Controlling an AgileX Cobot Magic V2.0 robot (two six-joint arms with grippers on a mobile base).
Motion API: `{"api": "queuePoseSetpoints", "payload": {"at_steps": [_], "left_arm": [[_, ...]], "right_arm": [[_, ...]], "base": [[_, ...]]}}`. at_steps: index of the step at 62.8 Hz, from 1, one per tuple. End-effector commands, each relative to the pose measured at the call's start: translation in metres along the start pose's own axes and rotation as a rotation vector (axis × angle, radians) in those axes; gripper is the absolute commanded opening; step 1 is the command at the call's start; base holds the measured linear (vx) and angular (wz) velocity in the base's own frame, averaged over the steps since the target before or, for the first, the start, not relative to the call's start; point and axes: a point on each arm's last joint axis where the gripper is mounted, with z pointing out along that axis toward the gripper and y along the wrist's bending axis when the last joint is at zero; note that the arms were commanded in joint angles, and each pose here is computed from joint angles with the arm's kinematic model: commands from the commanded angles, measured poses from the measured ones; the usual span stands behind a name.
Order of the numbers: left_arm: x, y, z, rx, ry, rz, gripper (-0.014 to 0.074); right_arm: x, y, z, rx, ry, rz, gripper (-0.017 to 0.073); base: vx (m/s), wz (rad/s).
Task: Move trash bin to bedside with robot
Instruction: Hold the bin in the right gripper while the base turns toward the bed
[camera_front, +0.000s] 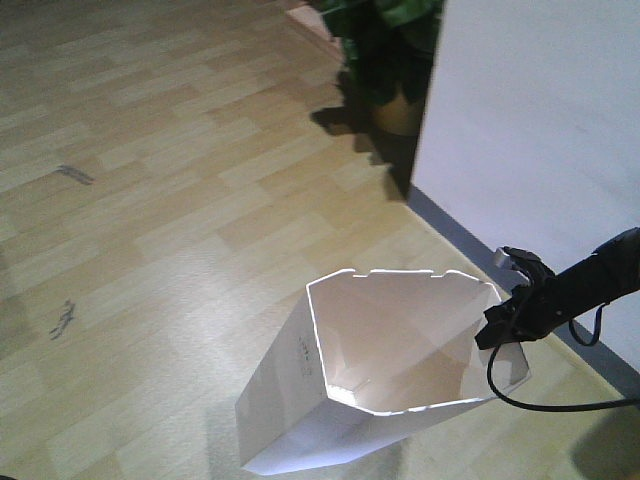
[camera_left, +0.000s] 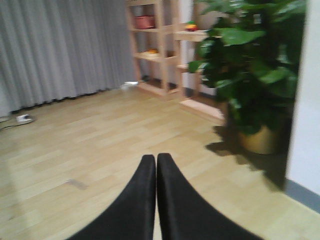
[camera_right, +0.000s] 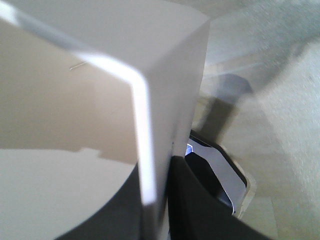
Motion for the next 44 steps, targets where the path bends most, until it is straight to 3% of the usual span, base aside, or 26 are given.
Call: {"api": "queuePoseSetpoints", "payload": {"at_steps": [1,44], "left_arm": [[-0.0150,-0.0005,-0.0022,0.005,-0.102,-0.006,-0.0006],[-0.0150,-0.0005,-0.0022,0.005,-0.102,-0.006,-0.0006]], "right_arm": [[-0.0147,0.0329,-0.0282,-0.205,-0.055,-0.010,-0.0004],[-0.0147,0.0328,-0.0281,-0.205,-0.055,-0.009,-0.0004]], "base": [[0.12,0.61],[0.13,0.61]]}}
